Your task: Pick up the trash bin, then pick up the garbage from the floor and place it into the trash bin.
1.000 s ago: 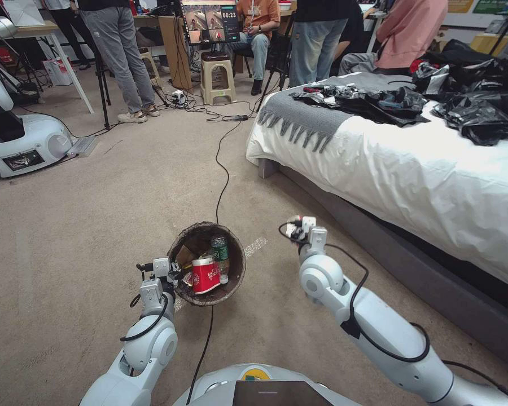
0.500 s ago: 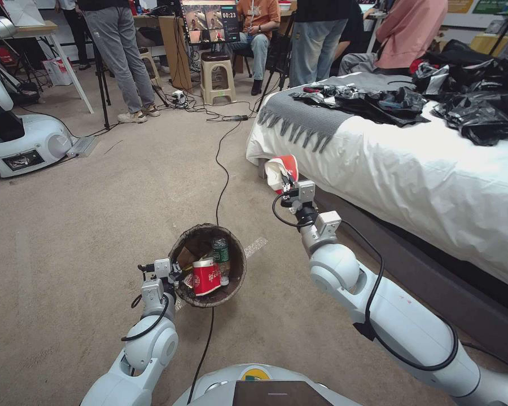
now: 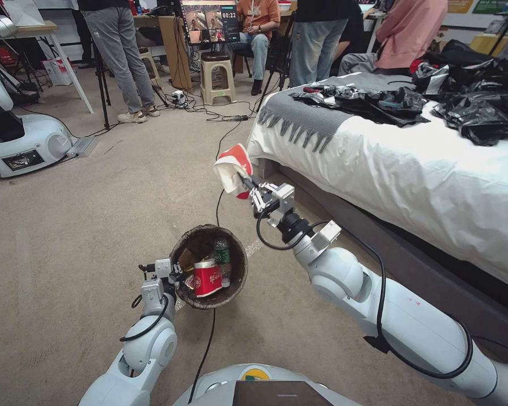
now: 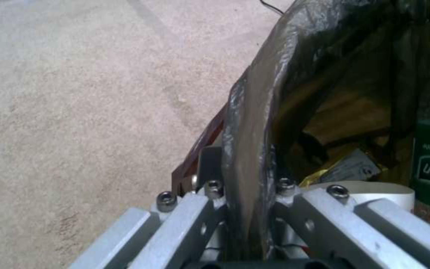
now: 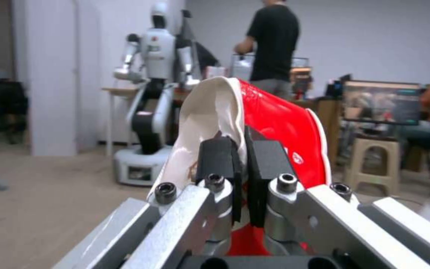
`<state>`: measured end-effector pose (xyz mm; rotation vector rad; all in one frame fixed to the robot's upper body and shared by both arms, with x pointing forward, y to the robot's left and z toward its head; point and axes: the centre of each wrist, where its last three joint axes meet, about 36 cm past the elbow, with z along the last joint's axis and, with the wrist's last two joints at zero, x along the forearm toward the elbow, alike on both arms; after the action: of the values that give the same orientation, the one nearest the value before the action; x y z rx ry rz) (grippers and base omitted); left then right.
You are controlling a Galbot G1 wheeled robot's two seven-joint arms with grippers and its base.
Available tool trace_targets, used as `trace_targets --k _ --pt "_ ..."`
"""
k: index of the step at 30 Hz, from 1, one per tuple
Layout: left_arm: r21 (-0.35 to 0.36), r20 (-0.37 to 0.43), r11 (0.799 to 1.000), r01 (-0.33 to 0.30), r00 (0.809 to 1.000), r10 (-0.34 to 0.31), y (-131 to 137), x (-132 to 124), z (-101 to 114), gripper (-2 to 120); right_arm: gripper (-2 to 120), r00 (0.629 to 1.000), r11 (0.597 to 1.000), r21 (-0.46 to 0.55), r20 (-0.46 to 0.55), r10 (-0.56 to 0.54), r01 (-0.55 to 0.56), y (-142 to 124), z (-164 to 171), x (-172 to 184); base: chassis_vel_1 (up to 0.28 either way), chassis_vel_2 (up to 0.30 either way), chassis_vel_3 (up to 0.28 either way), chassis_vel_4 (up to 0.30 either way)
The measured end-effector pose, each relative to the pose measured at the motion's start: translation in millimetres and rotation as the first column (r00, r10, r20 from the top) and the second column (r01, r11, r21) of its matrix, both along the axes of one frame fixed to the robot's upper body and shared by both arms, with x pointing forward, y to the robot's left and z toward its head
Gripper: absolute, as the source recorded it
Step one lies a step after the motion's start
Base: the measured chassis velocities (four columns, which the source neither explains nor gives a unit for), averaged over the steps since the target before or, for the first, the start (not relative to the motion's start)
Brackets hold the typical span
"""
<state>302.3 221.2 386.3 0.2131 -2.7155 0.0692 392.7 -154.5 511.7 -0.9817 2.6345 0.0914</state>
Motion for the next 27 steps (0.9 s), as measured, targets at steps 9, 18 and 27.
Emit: trace_targets --k 9,18,27 --pt "-0.003 0.005 1.000 0.001 1.000 -0.001 0.4 2.2 3.1 0 2 0.977 0.977 -0.043 -0.053 0.205 -0.207 25.1 -20.9 -19.7 0.000 0.000 0.000 0.000" --pt "-0.004 0.010 1.000 -0.007 1.000 0.008 2.5 2.9 4.1 0 2 0.954 0.960 -0.090 -0.168 0.248 -0.266 32.5 -55.5 -40.5 0.000 0.000 0.000 0.000" --pt "-0.007 0.015 1.000 -0.012 1.000 0.012 3.0 6.1 4.6 0 2 0.949 0.954 -0.134 -0.206 0.239 -0.270 30.4 -72.8 -44.4 0.000 0.000 0.000 0.000"
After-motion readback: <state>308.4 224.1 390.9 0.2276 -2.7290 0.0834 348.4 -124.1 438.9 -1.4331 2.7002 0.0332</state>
